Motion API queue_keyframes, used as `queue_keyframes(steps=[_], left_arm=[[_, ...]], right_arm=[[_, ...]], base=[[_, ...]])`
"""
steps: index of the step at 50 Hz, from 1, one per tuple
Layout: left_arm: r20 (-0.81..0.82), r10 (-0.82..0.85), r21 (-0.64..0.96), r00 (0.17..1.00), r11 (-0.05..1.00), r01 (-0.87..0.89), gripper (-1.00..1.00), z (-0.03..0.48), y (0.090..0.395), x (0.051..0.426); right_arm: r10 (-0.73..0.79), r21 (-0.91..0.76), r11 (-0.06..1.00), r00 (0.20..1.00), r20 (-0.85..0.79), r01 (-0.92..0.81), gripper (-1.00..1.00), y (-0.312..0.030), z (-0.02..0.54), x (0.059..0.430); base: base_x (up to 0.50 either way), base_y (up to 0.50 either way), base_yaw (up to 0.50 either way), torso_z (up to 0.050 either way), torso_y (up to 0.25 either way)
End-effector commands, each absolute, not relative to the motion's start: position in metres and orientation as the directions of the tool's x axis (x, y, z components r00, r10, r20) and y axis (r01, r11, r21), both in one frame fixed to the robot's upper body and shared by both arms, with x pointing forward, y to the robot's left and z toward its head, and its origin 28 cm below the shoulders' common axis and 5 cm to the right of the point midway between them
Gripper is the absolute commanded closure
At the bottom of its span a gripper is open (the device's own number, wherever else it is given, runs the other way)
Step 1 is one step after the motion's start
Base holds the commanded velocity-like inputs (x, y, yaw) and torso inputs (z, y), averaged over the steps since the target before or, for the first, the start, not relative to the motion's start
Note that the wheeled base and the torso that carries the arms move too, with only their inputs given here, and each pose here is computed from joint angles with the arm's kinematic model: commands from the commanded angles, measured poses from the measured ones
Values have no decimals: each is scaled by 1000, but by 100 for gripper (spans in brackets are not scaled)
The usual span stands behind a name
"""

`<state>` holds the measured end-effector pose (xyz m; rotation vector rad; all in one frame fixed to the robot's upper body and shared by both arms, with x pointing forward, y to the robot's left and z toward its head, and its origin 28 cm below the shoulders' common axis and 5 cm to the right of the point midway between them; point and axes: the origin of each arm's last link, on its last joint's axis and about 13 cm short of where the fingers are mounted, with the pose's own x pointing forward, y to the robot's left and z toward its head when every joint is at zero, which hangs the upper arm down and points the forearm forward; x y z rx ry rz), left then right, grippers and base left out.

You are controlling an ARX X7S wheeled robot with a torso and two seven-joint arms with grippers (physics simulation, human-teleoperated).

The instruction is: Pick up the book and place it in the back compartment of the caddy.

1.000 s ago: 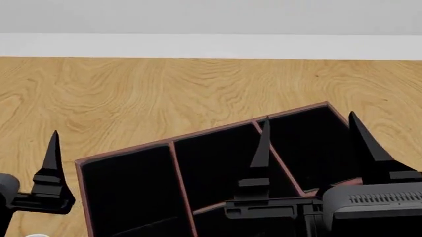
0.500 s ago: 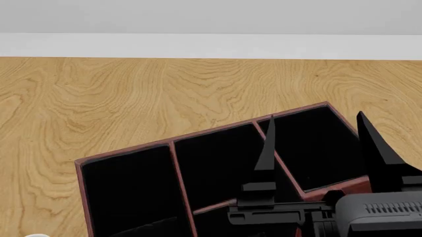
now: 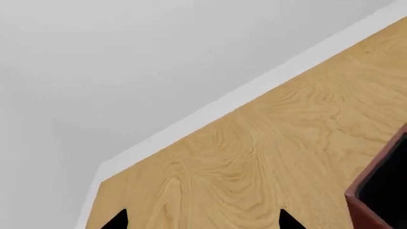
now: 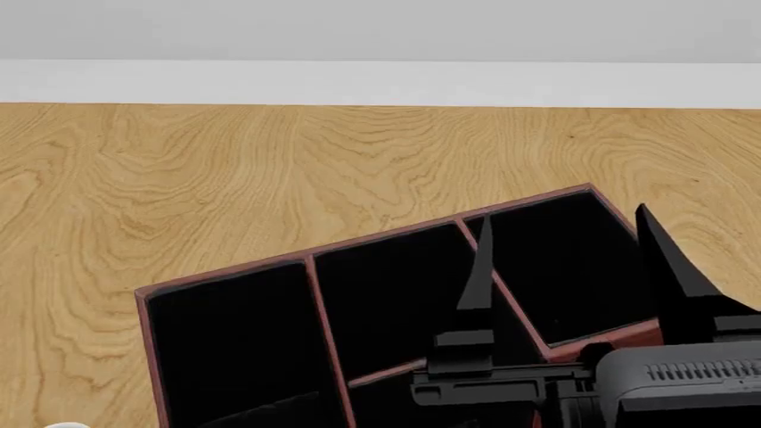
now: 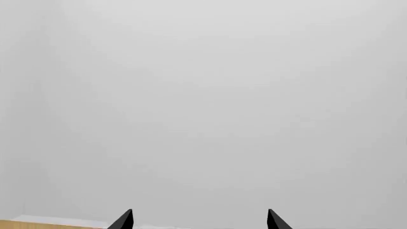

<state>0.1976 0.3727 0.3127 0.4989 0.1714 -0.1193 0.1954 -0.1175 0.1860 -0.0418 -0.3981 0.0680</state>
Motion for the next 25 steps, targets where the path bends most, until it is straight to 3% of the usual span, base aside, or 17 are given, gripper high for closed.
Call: queue_keyframes(steps=[1,25], left_arm=[[-362,-17,505,932,837,212,-100,329,402,200],[-440,13,647,898,698,307,-100,350,428,267]], right_arm=[[74,-73,996,926,369,-50,-100,-118,181,201],[83,-137,990,920,384,-32,-100,-115,195,206]], base=[[0,0,0,0,0],[0,0,0,0,0]])
